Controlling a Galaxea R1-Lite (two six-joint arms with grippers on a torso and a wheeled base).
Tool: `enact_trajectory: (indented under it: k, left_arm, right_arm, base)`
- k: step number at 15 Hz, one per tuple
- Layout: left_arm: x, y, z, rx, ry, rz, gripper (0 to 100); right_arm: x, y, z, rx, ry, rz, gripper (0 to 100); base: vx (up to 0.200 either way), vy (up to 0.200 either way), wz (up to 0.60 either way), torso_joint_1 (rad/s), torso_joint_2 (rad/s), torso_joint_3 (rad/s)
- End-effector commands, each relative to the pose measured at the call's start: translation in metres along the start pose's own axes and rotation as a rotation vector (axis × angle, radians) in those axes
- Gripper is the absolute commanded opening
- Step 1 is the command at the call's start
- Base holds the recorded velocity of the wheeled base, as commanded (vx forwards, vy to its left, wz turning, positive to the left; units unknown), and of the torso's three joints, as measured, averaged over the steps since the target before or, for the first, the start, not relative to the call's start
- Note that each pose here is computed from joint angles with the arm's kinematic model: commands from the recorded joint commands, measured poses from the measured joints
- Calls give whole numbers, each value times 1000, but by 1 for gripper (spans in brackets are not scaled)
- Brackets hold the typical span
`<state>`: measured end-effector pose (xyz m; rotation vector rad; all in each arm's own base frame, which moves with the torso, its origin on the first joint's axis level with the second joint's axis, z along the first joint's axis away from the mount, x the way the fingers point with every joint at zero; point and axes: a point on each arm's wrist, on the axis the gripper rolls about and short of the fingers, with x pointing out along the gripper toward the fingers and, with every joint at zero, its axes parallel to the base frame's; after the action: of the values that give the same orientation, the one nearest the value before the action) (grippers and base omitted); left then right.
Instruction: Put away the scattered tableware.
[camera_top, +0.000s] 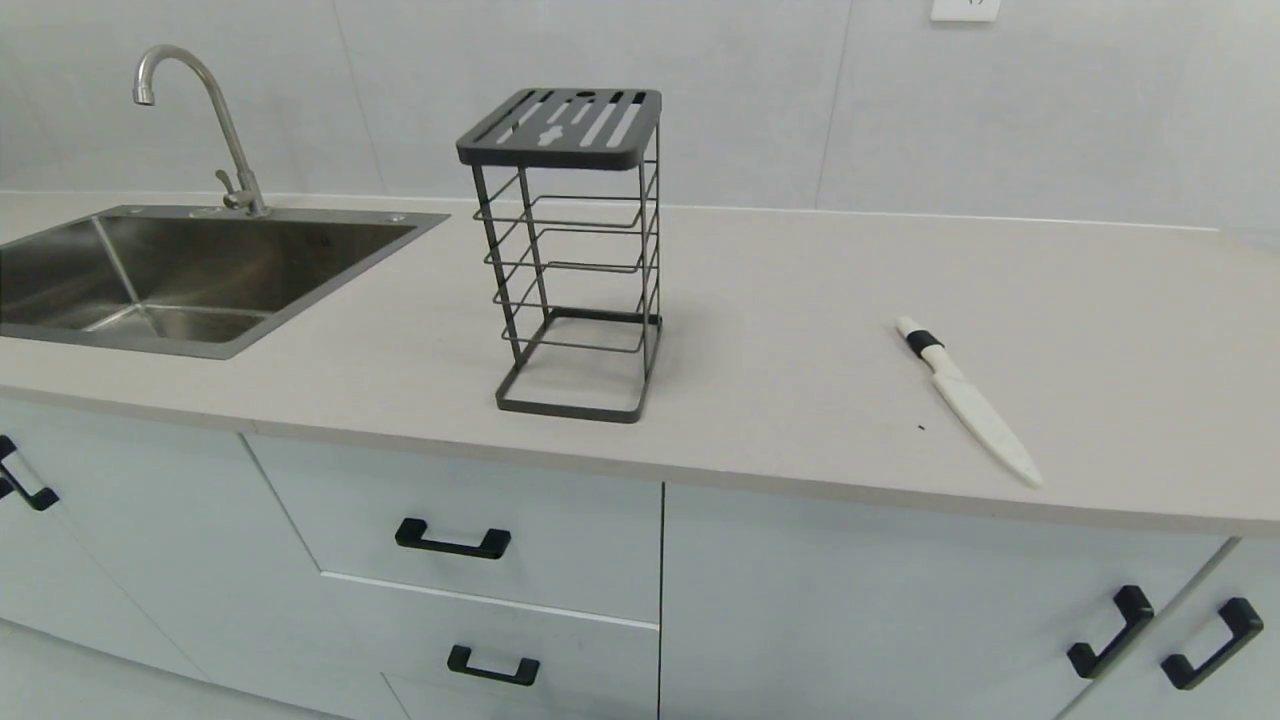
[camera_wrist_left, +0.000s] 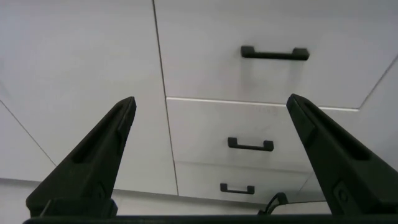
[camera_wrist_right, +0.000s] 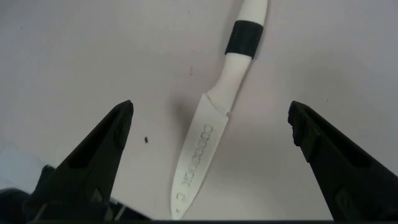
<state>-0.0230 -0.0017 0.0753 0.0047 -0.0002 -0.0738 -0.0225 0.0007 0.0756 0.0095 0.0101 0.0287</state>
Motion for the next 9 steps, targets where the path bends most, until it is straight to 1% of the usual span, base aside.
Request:
enact_trajectory:
  k: [1, 2, 5, 6, 9]
  left_arm:
    - [0, 0, 0, 0, 2, 0, 100]
    - [0, 0, 0, 0, 2, 0, 100]
    - [0, 0, 0, 0, 2, 0, 100]
    - [0, 0, 0, 0, 2, 0, 100]
    - [0, 0, 0, 0, 2, 0, 100]
  right_arm:
    - [0, 0, 0, 0, 2, 0, 100]
    - [0, 0, 0, 0, 2, 0, 100]
    - [0, 0, 0, 0, 2, 0, 100]
    - [0, 0, 0, 0, 2, 0, 100]
    - [0, 0, 0, 0, 2, 0, 100]
  base:
    - [0, 0, 0, 242, -510, -212]
    - [0, 0, 0, 256, -491, -217]
    - [0, 0, 0, 93, -479, -214]
    - [0, 0, 0, 237, -500, -222]
    - [0, 0, 0, 403, -491, -240]
